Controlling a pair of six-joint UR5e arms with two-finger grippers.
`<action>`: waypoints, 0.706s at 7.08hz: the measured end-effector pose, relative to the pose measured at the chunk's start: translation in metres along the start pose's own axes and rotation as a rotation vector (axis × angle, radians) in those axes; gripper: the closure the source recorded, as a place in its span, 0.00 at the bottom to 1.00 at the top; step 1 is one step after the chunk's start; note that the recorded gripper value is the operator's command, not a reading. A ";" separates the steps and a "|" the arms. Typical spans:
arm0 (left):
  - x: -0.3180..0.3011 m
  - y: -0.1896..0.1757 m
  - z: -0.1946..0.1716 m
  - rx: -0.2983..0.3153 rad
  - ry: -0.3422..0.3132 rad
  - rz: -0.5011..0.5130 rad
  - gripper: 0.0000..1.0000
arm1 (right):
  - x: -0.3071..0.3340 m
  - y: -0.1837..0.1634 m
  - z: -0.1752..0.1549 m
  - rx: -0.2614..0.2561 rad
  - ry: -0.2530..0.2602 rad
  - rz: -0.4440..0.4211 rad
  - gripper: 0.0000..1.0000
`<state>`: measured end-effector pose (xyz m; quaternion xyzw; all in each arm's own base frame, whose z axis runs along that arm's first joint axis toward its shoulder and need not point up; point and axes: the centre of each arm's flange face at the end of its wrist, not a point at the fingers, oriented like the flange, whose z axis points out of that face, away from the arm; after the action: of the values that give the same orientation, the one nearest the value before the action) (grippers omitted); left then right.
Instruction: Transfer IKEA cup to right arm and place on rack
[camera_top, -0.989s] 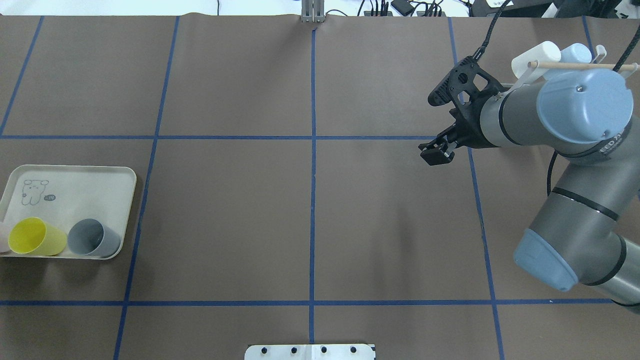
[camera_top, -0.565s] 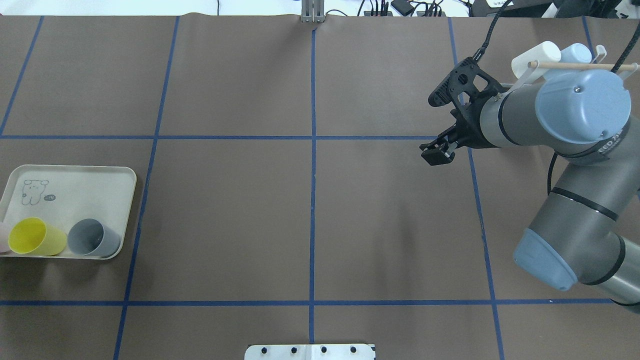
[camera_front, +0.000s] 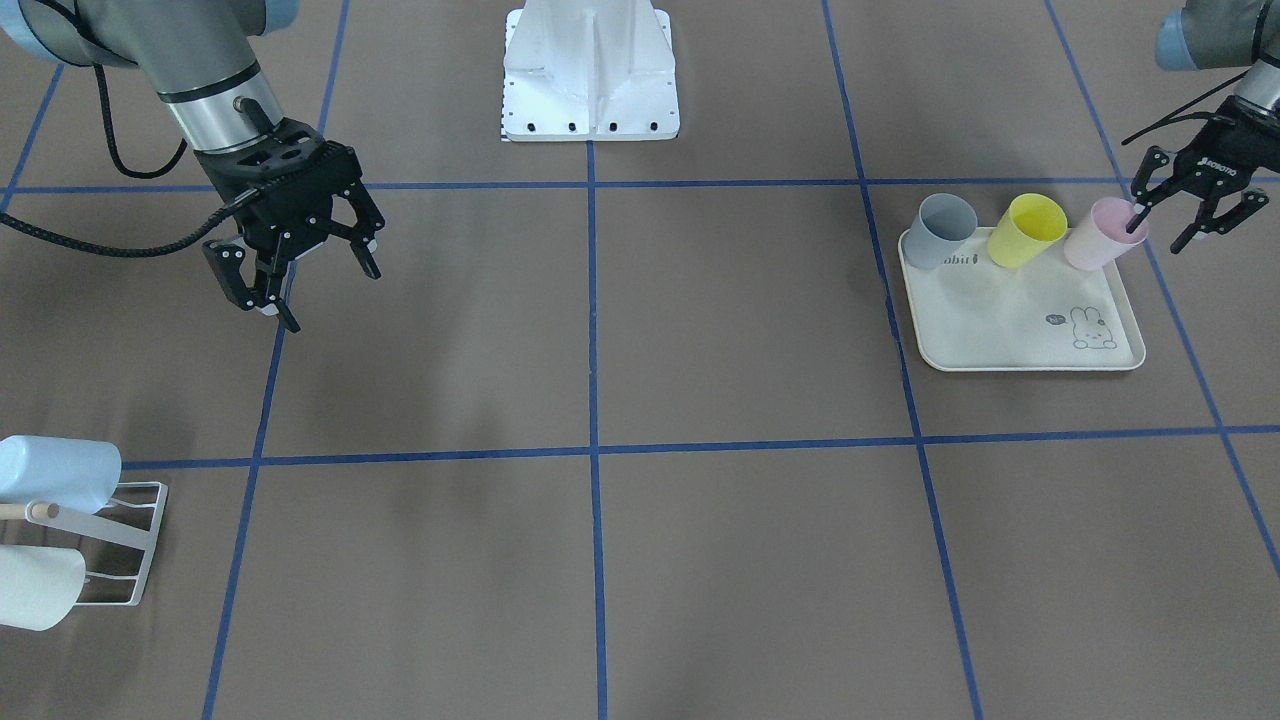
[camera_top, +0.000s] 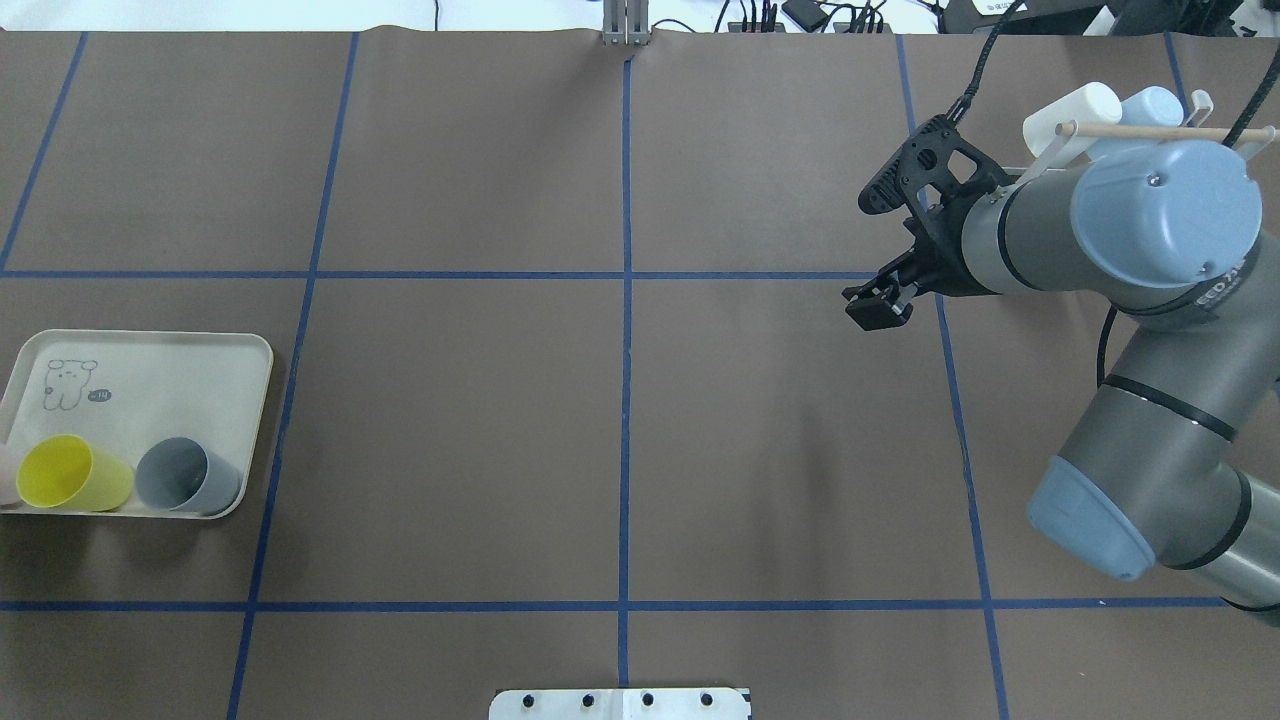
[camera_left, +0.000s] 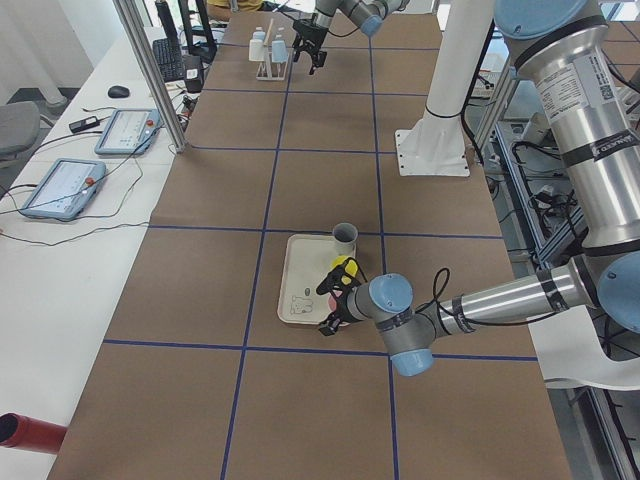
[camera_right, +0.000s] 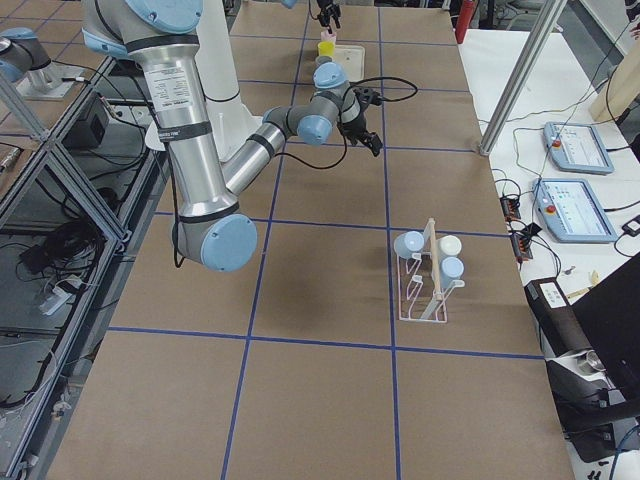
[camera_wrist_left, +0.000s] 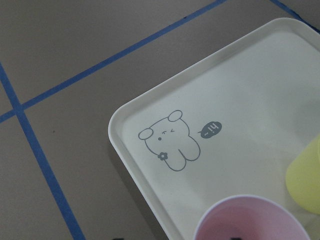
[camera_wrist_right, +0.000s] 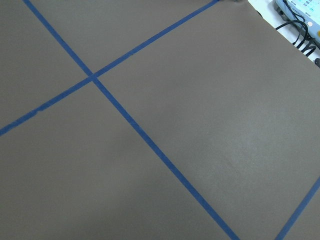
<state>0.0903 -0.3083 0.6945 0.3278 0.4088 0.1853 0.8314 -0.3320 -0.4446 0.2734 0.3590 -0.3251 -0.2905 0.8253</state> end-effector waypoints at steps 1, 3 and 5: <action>0.002 0.000 0.001 -0.004 0.012 0.004 0.67 | 0.000 0.000 0.000 0.000 0.000 -0.001 0.01; 0.004 -0.001 0.002 -0.007 0.024 0.011 0.73 | 0.000 0.000 0.001 -0.001 0.001 -0.002 0.01; 0.005 -0.001 0.003 -0.010 0.038 0.014 1.00 | 0.000 0.000 0.001 -0.001 0.002 -0.003 0.01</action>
<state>0.0957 -0.3073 0.6916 0.3227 0.4213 0.1993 0.8238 -0.3323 -0.4452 0.2740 0.3592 -0.3235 -0.2915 0.8254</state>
